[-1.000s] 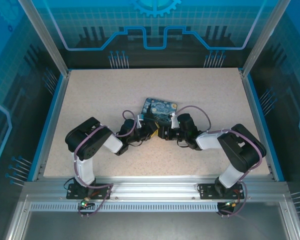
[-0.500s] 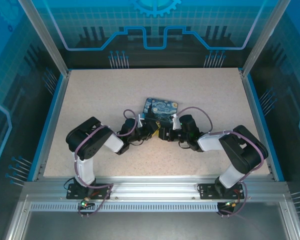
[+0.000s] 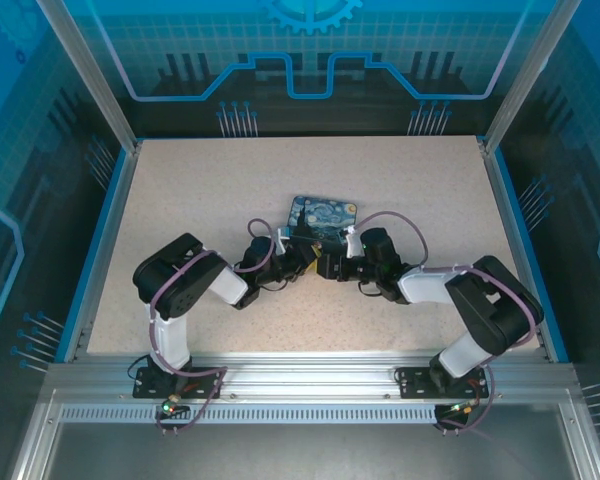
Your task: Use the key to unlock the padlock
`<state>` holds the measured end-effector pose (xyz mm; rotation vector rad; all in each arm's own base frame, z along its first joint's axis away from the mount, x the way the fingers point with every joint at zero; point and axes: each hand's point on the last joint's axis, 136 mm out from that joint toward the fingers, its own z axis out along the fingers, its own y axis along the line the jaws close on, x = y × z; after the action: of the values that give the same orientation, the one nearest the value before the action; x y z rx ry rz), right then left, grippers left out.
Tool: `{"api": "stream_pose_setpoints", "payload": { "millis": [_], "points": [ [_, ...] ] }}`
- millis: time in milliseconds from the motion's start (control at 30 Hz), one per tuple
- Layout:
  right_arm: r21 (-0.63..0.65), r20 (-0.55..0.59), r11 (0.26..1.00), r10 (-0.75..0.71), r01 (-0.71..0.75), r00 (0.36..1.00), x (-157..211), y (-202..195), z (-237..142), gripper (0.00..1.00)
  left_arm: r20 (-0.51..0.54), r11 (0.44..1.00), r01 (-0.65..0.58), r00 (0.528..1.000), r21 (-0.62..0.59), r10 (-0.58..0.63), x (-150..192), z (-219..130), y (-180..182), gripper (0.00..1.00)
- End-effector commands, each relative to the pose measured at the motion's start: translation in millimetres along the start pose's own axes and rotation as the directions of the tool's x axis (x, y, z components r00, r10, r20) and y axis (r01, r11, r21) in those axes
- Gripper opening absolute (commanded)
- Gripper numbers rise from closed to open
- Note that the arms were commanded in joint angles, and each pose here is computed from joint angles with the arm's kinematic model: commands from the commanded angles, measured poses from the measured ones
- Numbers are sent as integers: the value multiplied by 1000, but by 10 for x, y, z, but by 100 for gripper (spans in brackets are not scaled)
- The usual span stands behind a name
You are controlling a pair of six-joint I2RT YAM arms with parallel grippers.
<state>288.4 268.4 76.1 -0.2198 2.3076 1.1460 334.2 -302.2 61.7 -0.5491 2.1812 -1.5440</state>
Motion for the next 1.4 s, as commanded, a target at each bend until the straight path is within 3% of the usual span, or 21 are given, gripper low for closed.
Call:
{"api": "stream_pose_setpoints", "payload": {
  "millis": [0, 233, 367, 567, 733, 833, 933, 1100, 1367],
  "points": [
    [73, 10, 996, -59, 58, 998, -28, -86, -143, 47, -10, 1000, -17, 1000, 26, 17, 24, 25, -82, 12],
    [253, -29, 931, -266, 265, 964, 33, -173, -430, 55, -10, 999, -21, 1000, 37, 21, 22, 19, -127, 10],
    [357, -82, 794, -499, 493, 863, 34, -52, -536, 58, -8, 999, -21, 1000, 38, 21, 22, 5, -133, 10],
    [427, -151, 484, -794, 764, 588, -16, 214, -651, 58, -9, 999, -14, 1000, 46, 14, 22, -4, -160, 10],
    [407, -125, 298, -918, 863, 375, 25, 489, -563, 57, -7, 999, -12, 1000, 49, 13, 20, -13, -167, 10],
    [421, -267, 75, -942, 904, 203, 64, 452, -494, 58, -6, 999, -9, 1000, 48, 9, 22, -21, -166, 10],
    [392, -393, -76, -915, 917, 92, 80, 327, -460, 58, -9, 999, 2, 1000, 51, -2, 27, -16, -172, 10],
    [355, -421, -113, -905, 928, 51, 136, 247, -394, 58, -5, 998, 23, 1000, 55, -22, 19, -14, -164, 9],
    [371, -442, -131, -896, 919, 51, 60, 153, -221, 54, -11, 998, 31, 999, 62, -31, 26, -5, -184, 9]
  ]
}}
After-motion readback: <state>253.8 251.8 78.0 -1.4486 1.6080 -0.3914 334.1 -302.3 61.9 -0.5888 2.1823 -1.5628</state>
